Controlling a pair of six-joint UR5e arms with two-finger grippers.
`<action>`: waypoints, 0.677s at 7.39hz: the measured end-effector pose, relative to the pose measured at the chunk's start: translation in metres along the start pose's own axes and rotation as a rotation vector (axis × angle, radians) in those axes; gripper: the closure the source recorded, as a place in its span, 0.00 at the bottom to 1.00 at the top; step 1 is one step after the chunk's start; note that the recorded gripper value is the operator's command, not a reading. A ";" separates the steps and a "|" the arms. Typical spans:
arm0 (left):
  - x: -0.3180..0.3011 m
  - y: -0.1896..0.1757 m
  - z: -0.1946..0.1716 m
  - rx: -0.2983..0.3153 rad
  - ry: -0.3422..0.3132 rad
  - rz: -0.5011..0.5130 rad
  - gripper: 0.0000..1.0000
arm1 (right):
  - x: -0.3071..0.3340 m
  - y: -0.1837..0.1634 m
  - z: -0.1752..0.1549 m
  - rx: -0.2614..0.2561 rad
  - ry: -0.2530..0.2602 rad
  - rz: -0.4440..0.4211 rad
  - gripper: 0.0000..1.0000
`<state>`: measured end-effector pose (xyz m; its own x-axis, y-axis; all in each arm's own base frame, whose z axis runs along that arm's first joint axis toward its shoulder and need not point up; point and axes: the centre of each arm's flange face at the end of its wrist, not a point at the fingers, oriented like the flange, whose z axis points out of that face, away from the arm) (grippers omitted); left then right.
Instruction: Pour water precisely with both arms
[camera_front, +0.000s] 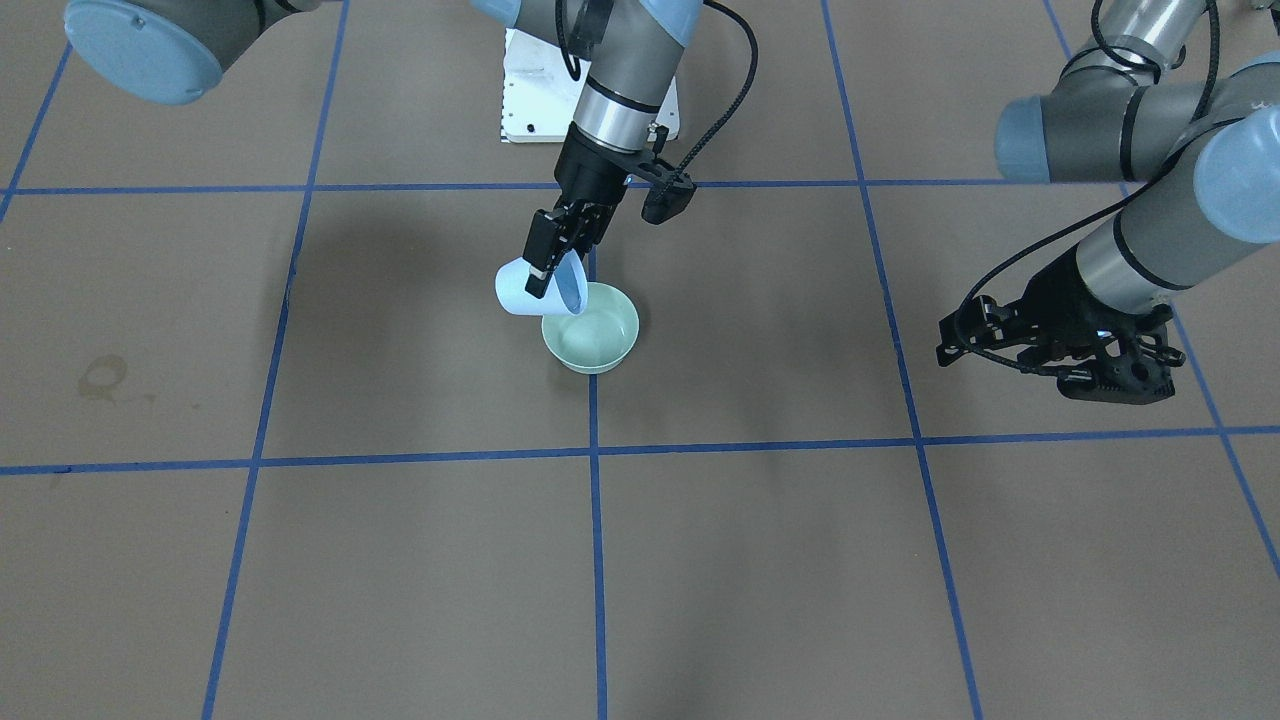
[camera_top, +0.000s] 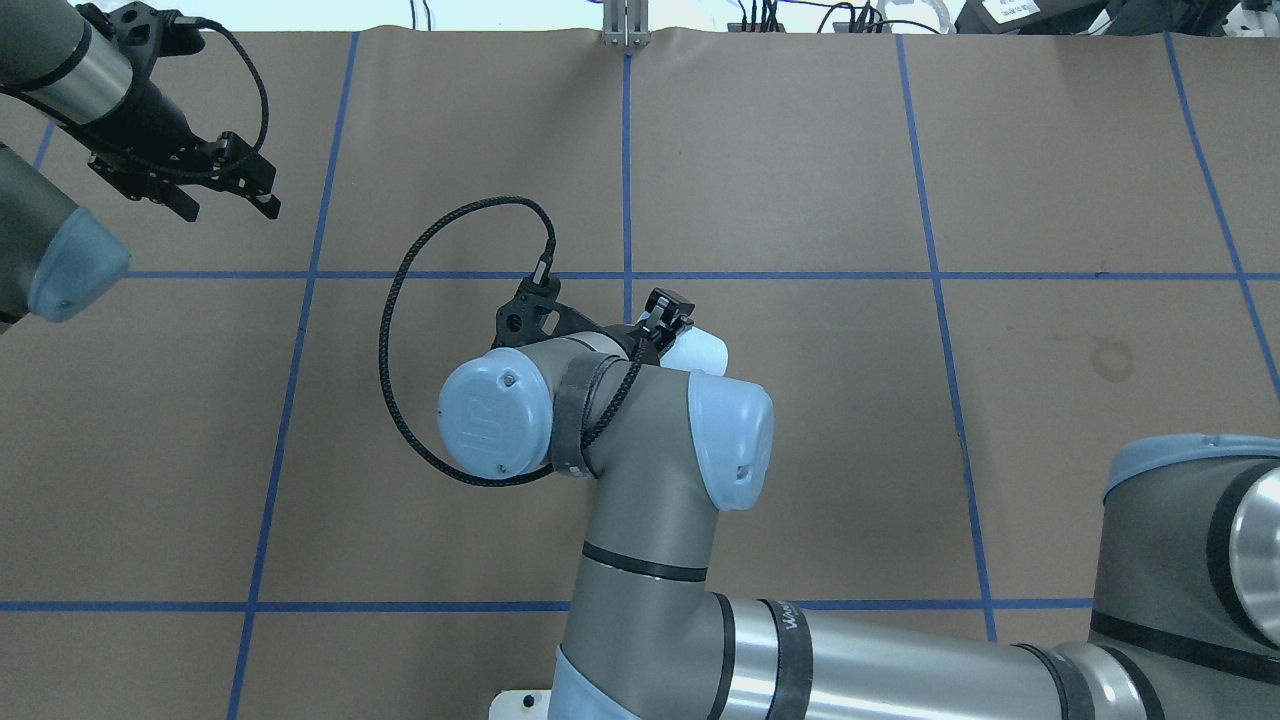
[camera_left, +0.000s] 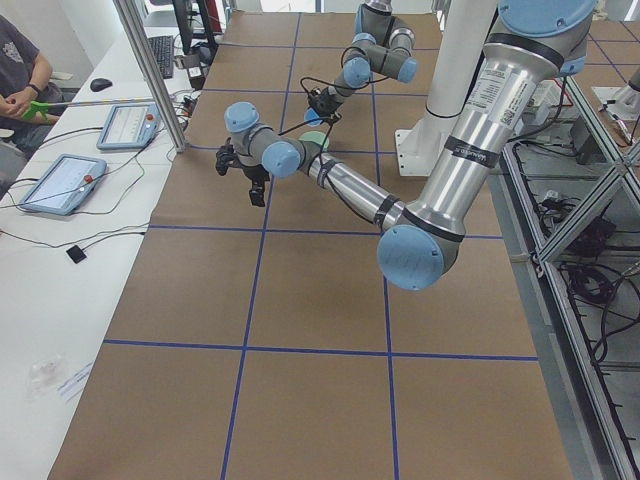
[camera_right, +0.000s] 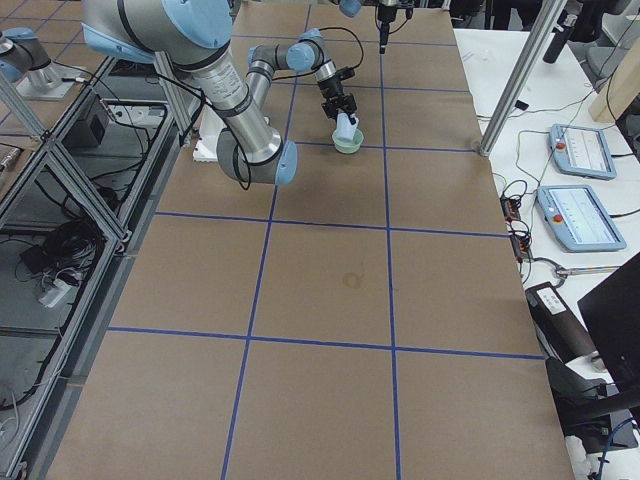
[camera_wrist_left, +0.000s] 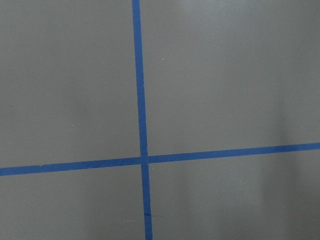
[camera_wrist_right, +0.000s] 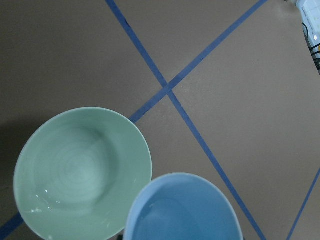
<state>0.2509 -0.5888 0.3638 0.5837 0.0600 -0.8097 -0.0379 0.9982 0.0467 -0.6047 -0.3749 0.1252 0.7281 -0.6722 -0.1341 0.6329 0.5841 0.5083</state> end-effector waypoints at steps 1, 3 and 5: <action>0.000 0.000 0.000 -0.003 0.004 -0.001 0.00 | -0.007 -0.001 0.001 -0.027 0.028 -0.051 0.70; 0.001 0.001 0.000 -0.006 0.007 -0.002 0.00 | -0.019 -0.005 0.008 -0.068 0.074 -0.117 0.72; 0.001 0.001 0.000 -0.007 0.009 -0.002 0.00 | -0.022 -0.010 0.009 -0.130 0.110 -0.156 0.73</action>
<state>0.2512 -0.5876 0.3634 0.5769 0.0583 -0.8147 -0.0426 0.9982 0.0413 -0.6292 -0.3697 0.1308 0.6387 -0.7095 -0.2977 0.7633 0.5357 0.3610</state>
